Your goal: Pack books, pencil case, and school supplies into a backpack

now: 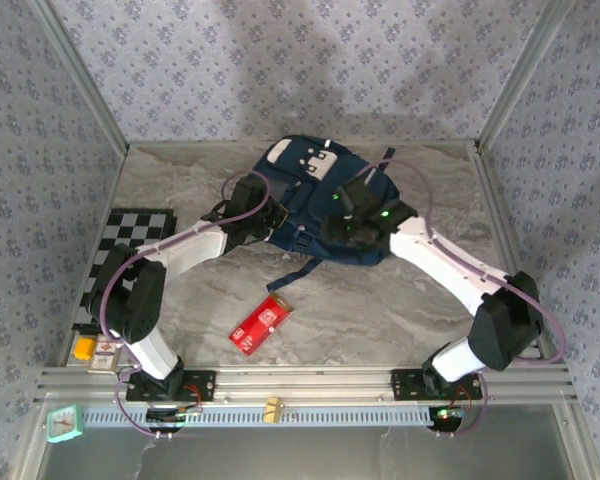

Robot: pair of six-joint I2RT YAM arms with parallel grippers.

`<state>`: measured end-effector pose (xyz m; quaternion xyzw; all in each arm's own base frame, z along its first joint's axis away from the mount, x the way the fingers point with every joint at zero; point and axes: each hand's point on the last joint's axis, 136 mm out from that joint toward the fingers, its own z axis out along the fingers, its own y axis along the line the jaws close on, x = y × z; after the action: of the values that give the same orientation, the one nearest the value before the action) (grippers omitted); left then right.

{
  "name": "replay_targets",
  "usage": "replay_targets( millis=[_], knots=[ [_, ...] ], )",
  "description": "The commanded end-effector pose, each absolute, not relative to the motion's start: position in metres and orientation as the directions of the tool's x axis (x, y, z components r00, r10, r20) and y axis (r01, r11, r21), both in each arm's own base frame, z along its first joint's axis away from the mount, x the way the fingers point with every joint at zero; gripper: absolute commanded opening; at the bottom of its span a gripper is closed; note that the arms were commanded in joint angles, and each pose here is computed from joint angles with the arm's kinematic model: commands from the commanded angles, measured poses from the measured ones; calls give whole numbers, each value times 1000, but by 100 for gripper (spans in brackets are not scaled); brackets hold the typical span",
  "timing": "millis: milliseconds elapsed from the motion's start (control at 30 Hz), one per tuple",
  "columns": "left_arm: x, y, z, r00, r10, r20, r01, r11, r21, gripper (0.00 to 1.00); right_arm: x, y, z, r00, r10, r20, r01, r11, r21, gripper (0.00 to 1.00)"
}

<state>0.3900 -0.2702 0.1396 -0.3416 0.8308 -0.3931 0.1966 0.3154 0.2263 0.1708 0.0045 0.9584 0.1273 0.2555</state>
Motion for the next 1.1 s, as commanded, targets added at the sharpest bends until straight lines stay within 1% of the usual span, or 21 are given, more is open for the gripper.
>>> replay_targets(
  millis=[0,133,200,333,400,467,567,700,900,1000,1067],
  knots=[
    [384,-287,186,-711,-703,-33,-329,373,-868,0,329,267,168,-847,177,-502,-14,935,354,63],
    [381,-290,192,-720,-694,-17,-321,354,-878,0,337,303,162,-843,188,-505,-8,932,362,59],
    [379,-291,193,-720,-694,-10,-324,348,-880,0,339,301,154,-841,229,-489,65,942,329,60],
    [378,-291,195,-719,-695,-2,-321,335,-886,0,352,305,151,-811,273,-517,108,939,326,57],
    [376,-291,197,-721,-693,0,-317,330,-889,0,355,300,149,-801,285,-526,144,945,293,56],
    [376,-291,198,-722,-692,5,-318,325,-891,0,355,292,143,-803,305,-512,200,947,251,55],
    [375,-290,199,-720,-694,0,-316,328,-890,0,359,282,138,-787,332,-520,255,943,215,50],
    [375,-288,198,-717,-697,-13,-313,339,-887,0,352,268,133,-781,348,-519,305,937,170,48],
    [377,-285,195,-715,-698,-38,-310,365,-878,0,335,240,137,-783,340,-521,318,938,136,43],
    [377,-284,194,-714,-699,-37,-313,366,-876,0,329,229,144,-795,315,-518,292,948,128,40],
    [377,-286,194,-717,-696,-32,-311,362,-879,0,328,237,150,-808,269,-524,227,963,145,38]
  ],
)
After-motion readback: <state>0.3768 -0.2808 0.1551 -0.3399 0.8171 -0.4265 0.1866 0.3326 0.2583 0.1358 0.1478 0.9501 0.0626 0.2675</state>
